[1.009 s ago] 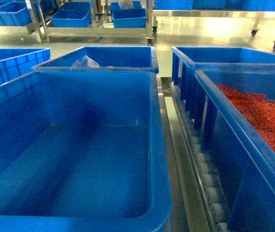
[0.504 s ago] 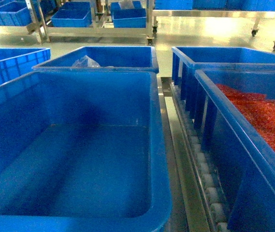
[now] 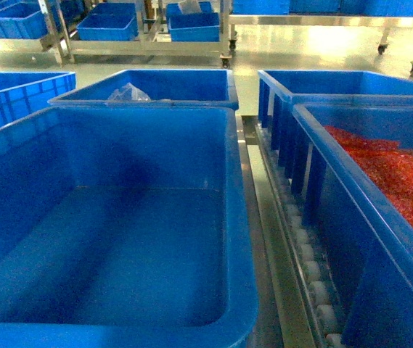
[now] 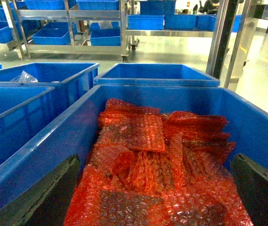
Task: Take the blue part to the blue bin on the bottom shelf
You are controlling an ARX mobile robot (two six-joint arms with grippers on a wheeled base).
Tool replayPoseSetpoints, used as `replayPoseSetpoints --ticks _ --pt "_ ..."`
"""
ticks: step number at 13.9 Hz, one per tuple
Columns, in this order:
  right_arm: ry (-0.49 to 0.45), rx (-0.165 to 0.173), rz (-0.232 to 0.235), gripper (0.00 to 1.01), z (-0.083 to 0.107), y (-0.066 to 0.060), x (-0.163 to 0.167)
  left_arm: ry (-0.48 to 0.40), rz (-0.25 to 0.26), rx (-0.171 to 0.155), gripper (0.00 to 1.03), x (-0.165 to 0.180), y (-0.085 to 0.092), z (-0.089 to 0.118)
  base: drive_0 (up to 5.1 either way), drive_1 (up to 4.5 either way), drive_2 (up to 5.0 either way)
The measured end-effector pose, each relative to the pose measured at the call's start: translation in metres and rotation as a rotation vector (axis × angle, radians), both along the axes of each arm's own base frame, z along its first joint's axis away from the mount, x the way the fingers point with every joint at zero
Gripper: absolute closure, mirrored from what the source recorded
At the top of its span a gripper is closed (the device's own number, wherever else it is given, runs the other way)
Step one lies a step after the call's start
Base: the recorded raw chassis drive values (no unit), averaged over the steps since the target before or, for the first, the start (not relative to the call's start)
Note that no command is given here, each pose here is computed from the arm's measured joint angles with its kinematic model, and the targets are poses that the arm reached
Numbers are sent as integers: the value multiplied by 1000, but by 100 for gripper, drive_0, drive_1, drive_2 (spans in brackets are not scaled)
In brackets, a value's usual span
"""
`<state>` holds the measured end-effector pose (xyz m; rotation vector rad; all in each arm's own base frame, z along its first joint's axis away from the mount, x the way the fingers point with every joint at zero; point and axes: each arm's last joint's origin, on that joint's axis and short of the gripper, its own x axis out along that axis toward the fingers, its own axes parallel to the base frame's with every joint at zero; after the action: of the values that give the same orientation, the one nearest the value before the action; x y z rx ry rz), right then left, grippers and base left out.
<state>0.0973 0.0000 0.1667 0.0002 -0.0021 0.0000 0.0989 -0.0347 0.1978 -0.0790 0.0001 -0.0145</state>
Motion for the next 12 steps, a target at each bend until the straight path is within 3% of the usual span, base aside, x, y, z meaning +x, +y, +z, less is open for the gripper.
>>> replayPoseSetpoints --ticks 12 --pt "0 0 0 3 0 0 0 0 0 0 60 0 0 0 0 0 0"
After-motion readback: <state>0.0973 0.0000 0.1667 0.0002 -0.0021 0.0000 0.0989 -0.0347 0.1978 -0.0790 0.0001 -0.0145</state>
